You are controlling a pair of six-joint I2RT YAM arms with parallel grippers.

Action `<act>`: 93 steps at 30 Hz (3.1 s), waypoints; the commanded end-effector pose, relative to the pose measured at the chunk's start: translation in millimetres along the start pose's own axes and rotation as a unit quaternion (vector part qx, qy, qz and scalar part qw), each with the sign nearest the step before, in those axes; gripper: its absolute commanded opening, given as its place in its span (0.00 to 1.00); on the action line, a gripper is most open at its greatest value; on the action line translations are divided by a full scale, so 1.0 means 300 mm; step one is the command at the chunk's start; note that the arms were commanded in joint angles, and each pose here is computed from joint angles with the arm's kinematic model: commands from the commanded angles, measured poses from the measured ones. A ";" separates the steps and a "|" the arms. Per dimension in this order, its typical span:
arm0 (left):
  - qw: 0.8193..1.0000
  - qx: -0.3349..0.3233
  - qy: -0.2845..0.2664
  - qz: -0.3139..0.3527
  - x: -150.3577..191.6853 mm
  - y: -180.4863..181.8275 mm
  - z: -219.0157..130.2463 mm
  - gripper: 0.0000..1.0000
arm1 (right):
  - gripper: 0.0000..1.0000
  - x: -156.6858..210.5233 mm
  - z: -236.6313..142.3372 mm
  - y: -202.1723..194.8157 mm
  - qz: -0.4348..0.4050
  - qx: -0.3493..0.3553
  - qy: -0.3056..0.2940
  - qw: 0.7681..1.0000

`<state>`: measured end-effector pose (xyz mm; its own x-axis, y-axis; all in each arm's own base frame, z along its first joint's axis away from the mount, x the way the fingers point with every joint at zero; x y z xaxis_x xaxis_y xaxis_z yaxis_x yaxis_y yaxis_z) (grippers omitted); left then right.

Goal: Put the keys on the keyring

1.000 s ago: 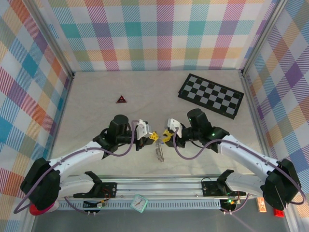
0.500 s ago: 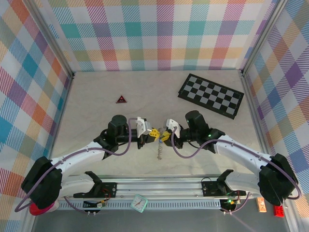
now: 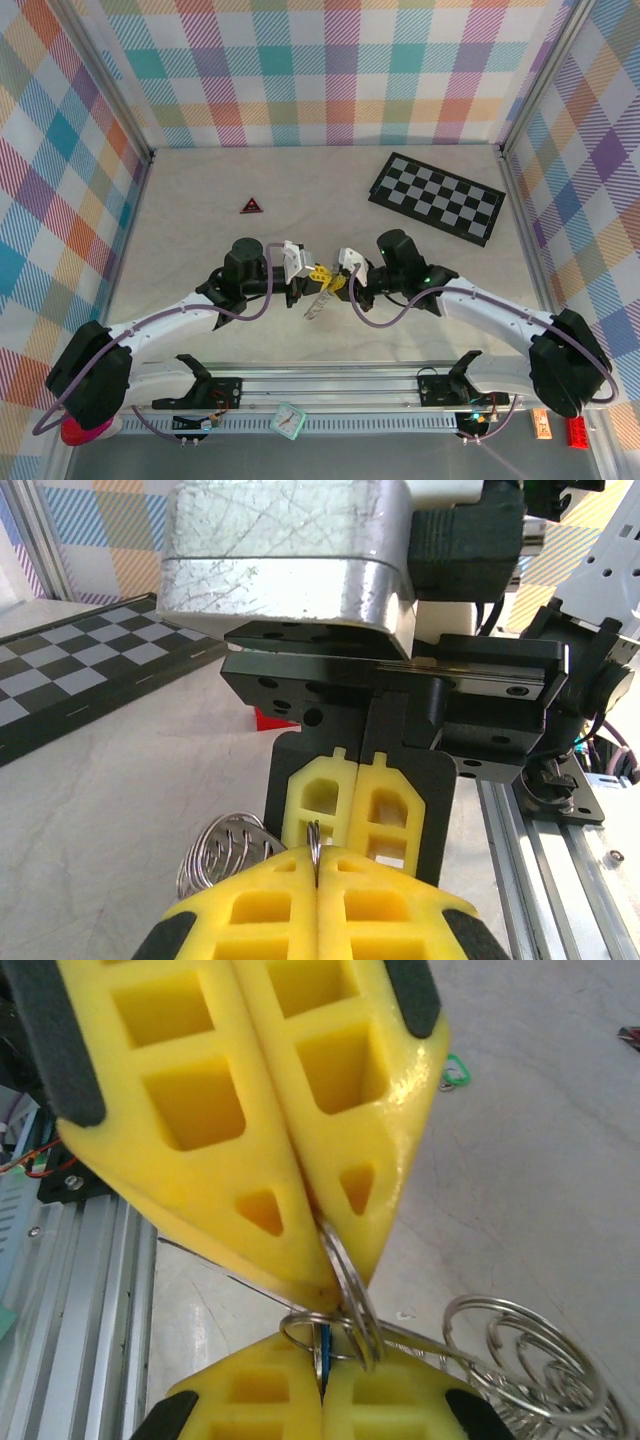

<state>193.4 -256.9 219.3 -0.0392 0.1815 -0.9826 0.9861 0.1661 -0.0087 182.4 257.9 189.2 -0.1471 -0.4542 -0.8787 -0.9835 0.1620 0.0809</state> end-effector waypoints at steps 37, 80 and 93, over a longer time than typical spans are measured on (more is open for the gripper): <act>0.971 -0.232 -0.060 -0.011 -0.083 0.081 -0.160 0.69 | 0.00 -0.169 -0.138 -0.012 -0.091 0.078 0.007 0.993; 0.795 -0.587 -0.077 -0.132 -0.078 0.268 -0.445 0.99 | 0.00 0.177 0.156 -0.214 -0.067 0.120 0.302 0.943; 0.774 -0.612 -0.077 -0.143 -0.062 0.281 -0.468 1.00 | 0.00 0.301 0.082 -0.189 -0.057 0.115 0.415 0.901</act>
<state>252.1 -117.0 247.3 -0.1532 -0.0767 -0.9852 0.0943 0.9913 -0.0918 232.8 240.8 101.6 -0.1705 -0.9367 -0.3057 -0.9562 0.2322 -0.1781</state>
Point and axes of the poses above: each hand's point on the last joint's axis, 136 mm out from that joint toward the fingers, its own z axis out along the fingers, its own y axis along the line the jaws close on, x = y × z, the point moved 5 cm from there along -z, back along the fingers
